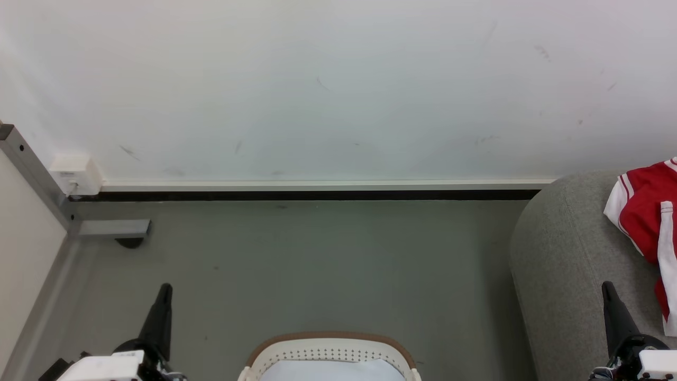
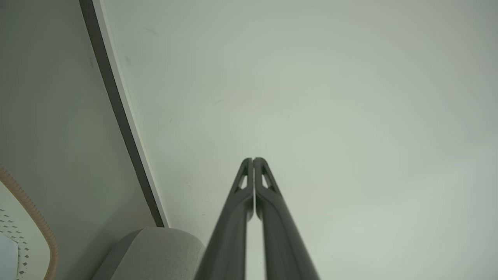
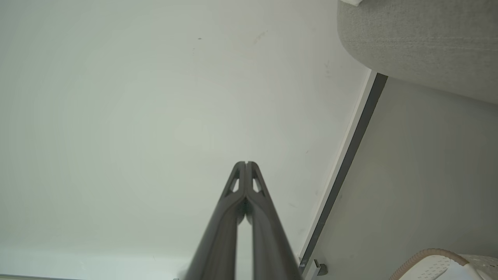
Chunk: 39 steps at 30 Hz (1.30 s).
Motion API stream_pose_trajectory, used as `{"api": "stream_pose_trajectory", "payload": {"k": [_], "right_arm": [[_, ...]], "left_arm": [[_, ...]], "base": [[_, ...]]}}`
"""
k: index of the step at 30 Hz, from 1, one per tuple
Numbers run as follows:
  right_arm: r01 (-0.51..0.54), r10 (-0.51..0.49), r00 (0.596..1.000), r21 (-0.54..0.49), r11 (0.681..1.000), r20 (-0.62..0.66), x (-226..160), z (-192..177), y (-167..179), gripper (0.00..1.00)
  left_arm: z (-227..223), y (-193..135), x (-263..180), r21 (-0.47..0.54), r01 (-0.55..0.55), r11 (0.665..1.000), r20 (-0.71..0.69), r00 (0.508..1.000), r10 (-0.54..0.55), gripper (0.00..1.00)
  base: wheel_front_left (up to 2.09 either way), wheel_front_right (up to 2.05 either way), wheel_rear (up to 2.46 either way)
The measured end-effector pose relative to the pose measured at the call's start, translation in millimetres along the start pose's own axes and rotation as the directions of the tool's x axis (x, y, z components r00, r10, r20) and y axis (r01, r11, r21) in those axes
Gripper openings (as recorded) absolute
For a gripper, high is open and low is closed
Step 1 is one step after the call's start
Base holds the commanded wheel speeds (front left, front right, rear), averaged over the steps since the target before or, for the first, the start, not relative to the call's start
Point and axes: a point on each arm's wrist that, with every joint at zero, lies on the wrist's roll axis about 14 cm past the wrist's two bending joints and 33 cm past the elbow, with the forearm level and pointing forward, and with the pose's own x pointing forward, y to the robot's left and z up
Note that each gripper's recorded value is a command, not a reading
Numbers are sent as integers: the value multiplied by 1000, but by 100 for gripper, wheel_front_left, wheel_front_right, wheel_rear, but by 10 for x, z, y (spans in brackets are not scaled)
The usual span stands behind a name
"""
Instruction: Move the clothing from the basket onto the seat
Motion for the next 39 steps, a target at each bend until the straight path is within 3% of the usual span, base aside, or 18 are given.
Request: {"api": "stream_pose_trajectory", "payload": {"k": [39], "right_arm": [[0, 0, 1000, 1, 1000, -1, 0, -3, 0, 0]], "left_arm": [[-1, 0, 0, 0, 0, 1000, 0, 1000, 0, 0]], "base": [[0, 0, 0]]}}
